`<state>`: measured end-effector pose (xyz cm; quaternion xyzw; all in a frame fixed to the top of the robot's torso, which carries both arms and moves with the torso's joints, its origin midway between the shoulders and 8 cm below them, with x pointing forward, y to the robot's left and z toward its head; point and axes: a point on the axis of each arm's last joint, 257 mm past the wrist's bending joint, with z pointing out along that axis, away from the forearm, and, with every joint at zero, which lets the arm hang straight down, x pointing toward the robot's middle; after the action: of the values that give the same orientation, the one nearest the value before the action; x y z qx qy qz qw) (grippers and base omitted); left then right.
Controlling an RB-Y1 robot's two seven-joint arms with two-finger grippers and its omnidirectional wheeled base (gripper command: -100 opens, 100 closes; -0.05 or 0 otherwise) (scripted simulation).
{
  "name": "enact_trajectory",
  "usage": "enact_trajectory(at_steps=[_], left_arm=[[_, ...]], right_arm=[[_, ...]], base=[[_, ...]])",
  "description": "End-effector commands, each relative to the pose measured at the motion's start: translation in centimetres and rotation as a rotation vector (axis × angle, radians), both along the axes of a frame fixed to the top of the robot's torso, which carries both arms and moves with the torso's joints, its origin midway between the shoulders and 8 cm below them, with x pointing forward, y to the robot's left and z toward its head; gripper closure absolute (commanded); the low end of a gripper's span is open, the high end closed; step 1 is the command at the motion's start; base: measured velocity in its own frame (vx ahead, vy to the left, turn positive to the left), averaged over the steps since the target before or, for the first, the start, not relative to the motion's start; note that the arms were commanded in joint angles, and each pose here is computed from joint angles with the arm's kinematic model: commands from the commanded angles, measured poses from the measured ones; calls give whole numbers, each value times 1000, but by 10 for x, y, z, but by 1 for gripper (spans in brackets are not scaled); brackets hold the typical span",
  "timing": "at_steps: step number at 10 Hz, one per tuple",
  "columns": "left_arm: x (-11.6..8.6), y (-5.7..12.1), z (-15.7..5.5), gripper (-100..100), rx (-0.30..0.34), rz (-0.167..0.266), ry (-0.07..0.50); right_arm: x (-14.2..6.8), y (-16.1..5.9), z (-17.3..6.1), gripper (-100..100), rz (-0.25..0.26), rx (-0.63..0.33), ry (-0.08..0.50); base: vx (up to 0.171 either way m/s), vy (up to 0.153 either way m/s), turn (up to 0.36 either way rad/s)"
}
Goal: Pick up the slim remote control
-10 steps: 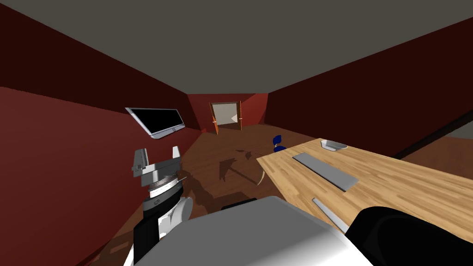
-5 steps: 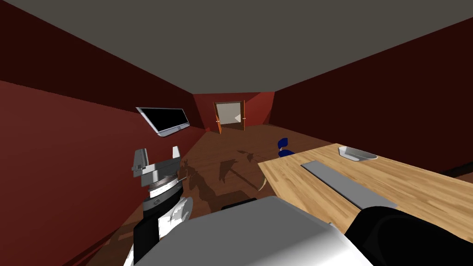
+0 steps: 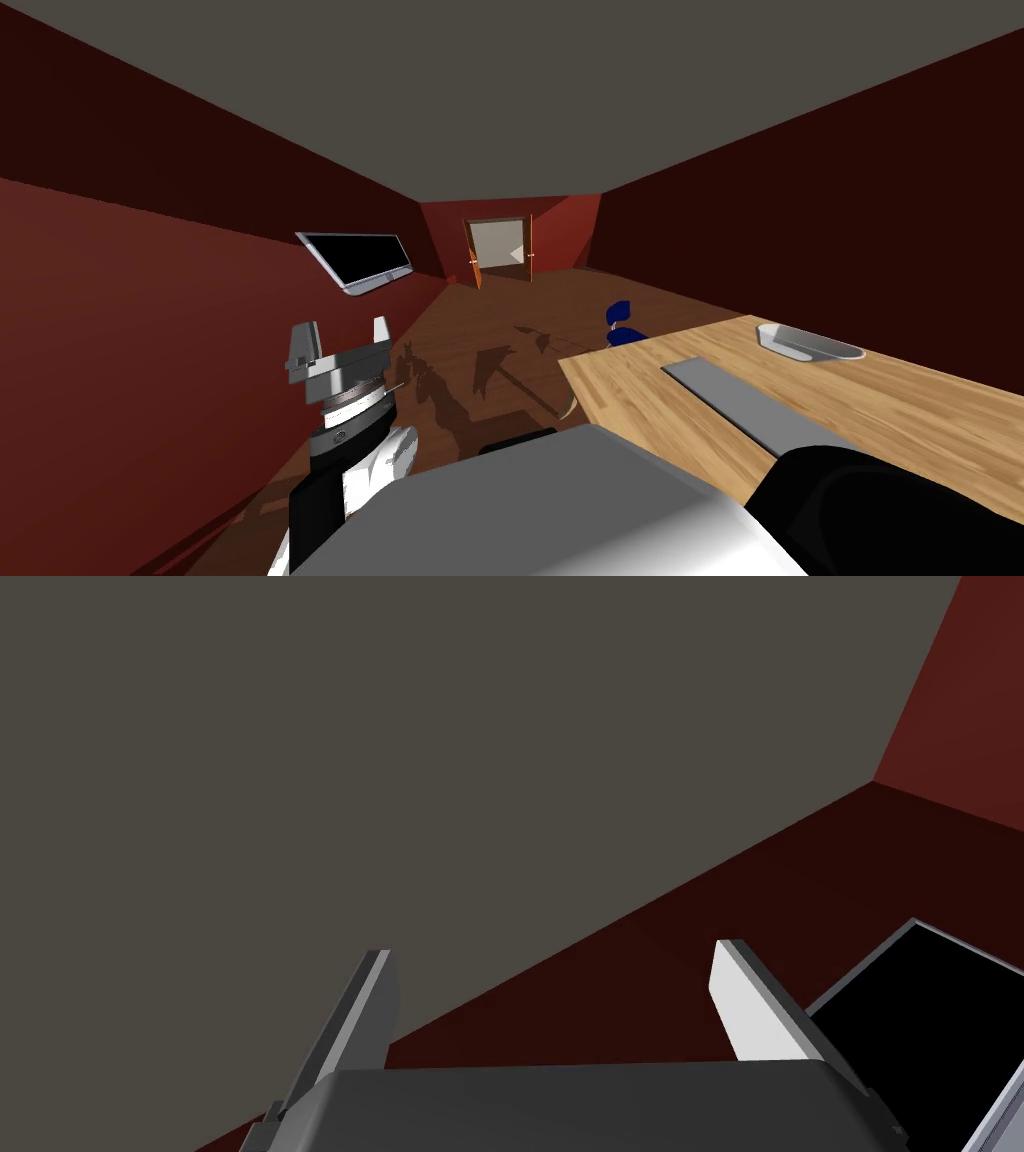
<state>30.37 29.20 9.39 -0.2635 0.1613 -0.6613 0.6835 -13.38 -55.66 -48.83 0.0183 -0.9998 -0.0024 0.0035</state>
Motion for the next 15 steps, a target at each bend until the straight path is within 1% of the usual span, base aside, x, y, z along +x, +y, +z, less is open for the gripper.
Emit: enact_trajectory(at_steps=[1,3,4,5,9,10,11,14,15], left_arm=[[0,0,0,0,0,0,0],[0,0,0,0,0,0,0],[0,0,0,0,0,0,0],[0,0,0,0,0,0,0],[0,0,0,0,0,0,0],[0,0,0,0,0,0,0],[0,0,0,0,0,0,0],[0,0,0,0,0,0,0],[0,0,0,0,0,0,0]], right_arm=[[-3,6,-8,-100,-6,0,-2],[-8,16,-21,-100,-17,0,-4],[-6,13,-17,-100,-14,1,-3],[-6,13,-17,100,-14,0,-3],[-6,15,-18,100,-14,3,-4],[-6,15,-18,0,-14,3,-4],[-3,6,-8,100,-6,0,-2],[2,-2,5,100,5,0,1],[0,-1,2,100,2,-1,1]], base=[[-6,-31,61],[-11,-35,55],[-5,-17,15],[0,0,0],[0,0,0],[0,0,0],[9,20,-72],[7,35,-53],[2,15,-8]])
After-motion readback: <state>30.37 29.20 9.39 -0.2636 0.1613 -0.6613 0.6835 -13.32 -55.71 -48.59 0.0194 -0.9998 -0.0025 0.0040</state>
